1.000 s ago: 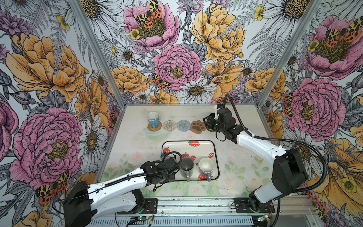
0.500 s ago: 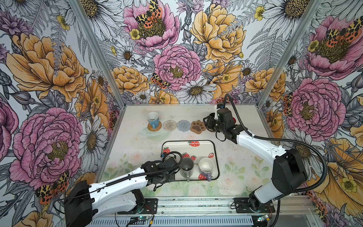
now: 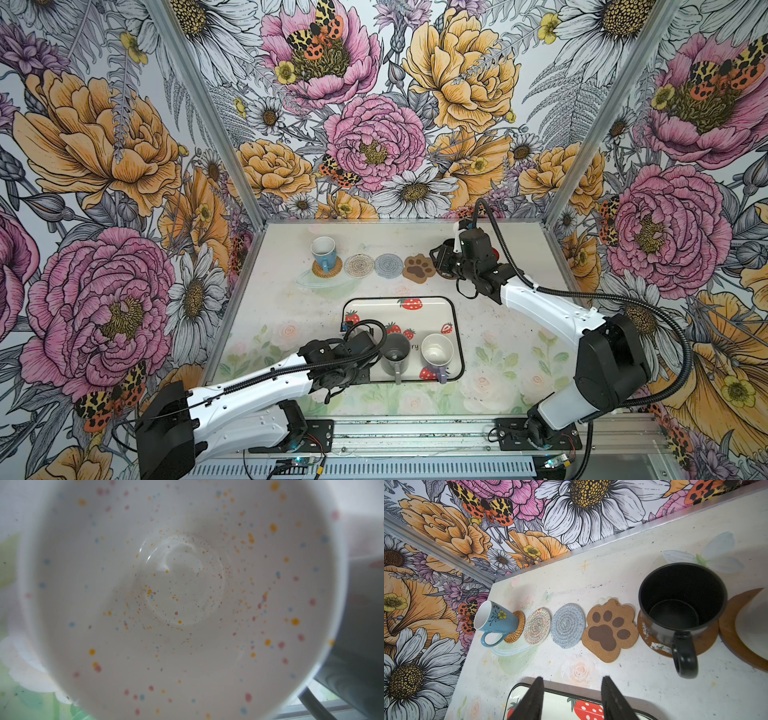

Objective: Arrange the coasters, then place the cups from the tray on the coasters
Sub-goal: 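Lift the speckled white mug with the left gripper toward the coaster row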

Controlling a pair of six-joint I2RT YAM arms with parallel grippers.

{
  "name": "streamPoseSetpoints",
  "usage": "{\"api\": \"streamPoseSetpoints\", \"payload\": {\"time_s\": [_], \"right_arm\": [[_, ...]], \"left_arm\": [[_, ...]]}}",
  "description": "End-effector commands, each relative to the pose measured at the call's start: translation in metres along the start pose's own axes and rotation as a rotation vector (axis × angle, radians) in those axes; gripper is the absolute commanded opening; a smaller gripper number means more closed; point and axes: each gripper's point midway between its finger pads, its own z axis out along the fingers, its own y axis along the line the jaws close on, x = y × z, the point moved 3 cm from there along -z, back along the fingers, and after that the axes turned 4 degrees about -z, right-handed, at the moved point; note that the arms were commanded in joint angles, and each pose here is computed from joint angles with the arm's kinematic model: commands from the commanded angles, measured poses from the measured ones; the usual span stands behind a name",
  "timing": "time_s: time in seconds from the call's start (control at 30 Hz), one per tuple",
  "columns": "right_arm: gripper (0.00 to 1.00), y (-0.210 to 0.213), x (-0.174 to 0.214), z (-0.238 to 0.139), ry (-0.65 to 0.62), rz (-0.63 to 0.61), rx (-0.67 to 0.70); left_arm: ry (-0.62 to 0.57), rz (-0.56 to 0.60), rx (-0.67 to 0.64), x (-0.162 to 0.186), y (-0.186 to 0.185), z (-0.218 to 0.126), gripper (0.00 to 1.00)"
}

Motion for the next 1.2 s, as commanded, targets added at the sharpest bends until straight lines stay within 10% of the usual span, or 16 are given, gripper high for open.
{"api": "streamPoseSetpoints", "payload": {"time_s": [0.0, 1.17], "right_arm": [[0.47, 0.007, -0.009, 0.002, -0.018, -0.001, -0.029], [0.46, -0.018, -0.014, -0.015, -0.043, 0.038, -0.025]], "left_arm": [[-0.105, 0.011, 0.059, -0.024, -0.019, -0.018, 0.00], [-0.244, 0.052, -0.062, -0.181, -0.035, -0.037, 0.00]]}}
